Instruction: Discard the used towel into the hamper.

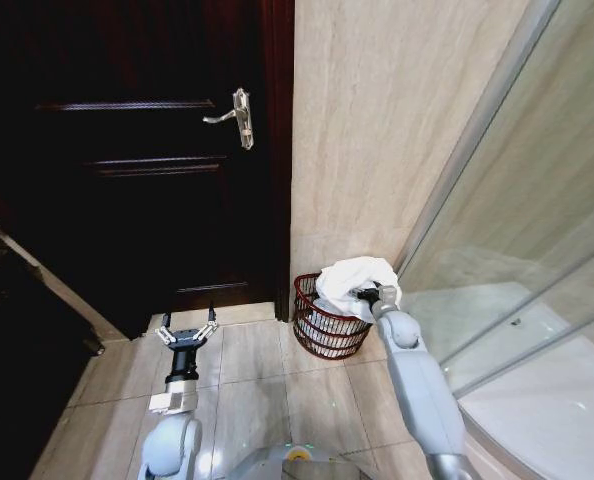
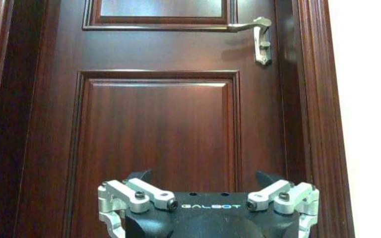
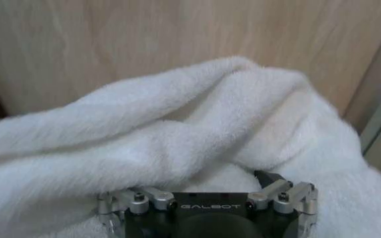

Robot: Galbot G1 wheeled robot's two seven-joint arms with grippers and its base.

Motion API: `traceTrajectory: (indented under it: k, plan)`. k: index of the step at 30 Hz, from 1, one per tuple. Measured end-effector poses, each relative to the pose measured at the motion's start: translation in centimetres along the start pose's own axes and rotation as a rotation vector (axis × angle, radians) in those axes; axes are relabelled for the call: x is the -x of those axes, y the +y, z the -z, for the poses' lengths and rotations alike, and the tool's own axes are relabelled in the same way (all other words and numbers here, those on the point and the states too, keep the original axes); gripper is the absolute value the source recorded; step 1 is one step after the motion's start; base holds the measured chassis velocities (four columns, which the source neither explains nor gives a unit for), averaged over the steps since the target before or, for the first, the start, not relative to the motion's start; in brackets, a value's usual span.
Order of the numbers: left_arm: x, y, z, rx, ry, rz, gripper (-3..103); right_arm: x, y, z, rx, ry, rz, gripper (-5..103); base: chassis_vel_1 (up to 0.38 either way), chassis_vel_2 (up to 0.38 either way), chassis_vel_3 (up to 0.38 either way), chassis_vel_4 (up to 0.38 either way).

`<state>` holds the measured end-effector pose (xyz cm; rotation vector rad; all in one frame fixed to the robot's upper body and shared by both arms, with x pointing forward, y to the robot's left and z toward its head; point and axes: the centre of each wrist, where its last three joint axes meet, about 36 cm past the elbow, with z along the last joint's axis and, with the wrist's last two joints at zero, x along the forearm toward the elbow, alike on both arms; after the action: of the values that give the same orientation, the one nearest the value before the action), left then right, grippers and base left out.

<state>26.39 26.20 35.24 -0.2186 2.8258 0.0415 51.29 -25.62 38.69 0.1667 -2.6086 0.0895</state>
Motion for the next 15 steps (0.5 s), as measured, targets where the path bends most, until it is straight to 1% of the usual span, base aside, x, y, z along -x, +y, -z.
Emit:
traceTrajectory:
  k: [1, 5, 12, 15]
  plan:
    - [0.0, 0.0, -0.2, 0.0, -0.002, 0.001, 100, 0.3, -0.4, 0.6, 0.003, 0.06, 0.032, 100, 0.0, 0.0, 0.0, 0.0]
    - [-0.2, 0.2, -0.2, 0.004, -0.005, 0.004, 100, 1.8, -0.8, 1.9, 0.025, 0.13, 0.079, 100, 0.0, 0.0, 0.0, 0.0]
    - [-0.4, 0.7, 0.6, 0.021, -0.02, 0.017, 100, 3.2, -0.5, 2.5, -0.008, 0.167, 0.15, 100, 0.0, 0.0, 0.0, 0.0]
    - [-0.6, 0.8, 1.1, 0.035, -0.023, 0.01, 100, 4.0, -0.7, 2.3, -0.017, 0.192, 0.184, 100, 0.0, 0.0, 0.0, 0.0]
